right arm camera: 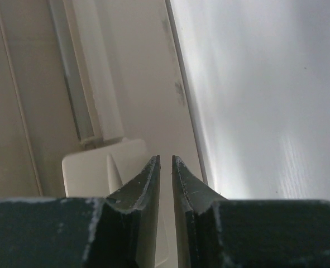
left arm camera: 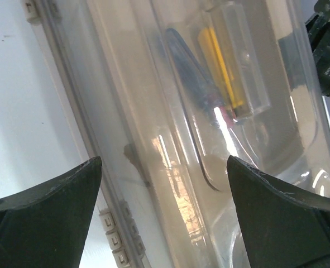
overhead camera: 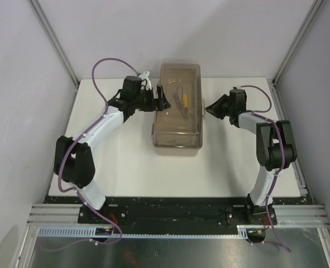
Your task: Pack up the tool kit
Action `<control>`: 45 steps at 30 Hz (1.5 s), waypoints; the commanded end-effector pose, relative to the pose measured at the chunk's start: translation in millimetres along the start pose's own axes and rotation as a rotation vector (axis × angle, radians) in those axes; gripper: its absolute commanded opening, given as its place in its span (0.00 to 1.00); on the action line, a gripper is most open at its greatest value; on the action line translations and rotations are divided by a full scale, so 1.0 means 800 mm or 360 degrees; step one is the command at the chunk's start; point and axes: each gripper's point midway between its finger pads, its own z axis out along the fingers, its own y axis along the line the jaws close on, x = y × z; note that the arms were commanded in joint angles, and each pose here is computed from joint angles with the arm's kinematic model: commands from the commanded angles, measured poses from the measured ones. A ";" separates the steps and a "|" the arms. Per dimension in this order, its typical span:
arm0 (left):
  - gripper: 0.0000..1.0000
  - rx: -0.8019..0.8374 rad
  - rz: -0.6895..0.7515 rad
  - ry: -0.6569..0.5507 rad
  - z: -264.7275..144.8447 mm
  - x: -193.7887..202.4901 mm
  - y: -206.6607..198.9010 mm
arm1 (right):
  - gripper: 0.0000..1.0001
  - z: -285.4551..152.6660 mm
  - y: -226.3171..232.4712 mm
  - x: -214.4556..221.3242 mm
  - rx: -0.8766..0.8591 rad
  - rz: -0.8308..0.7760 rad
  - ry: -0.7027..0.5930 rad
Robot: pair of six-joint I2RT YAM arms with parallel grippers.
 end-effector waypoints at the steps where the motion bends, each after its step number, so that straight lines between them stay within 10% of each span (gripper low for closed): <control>1: 0.96 -0.0252 0.0061 0.0289 0.002 0.061 0.050 | 0.19 0.010 0.018 0.003 -0.0071 -0.0110 0.0110; 15: 0.91 -0.0036 0.0069 0.0370 0.020 0.060 0.022 | 0.16 0.012 0.043 0.037 -0.0179 -0.0224 0.0322; 31: 0.53 0.0043 0.0013 0.0523 0.029 0.105 0.016 | 0.10 0.021 0.056 0.082 -0.0192 -0.0311 0.0427; 38: 0.58 -0.0072 0.0083 0.0393 0.019 0.073 0.022 | 0.12 0.009 0.046 0.052 -0.0053 -0.0314 0.0297; 45: 0.69 -0.0191 0.0171 0.0154 -0.008 0.001 0.018 | 0.34 -0.043 0.019 -0.010 0.0258 -0.0408 0.0071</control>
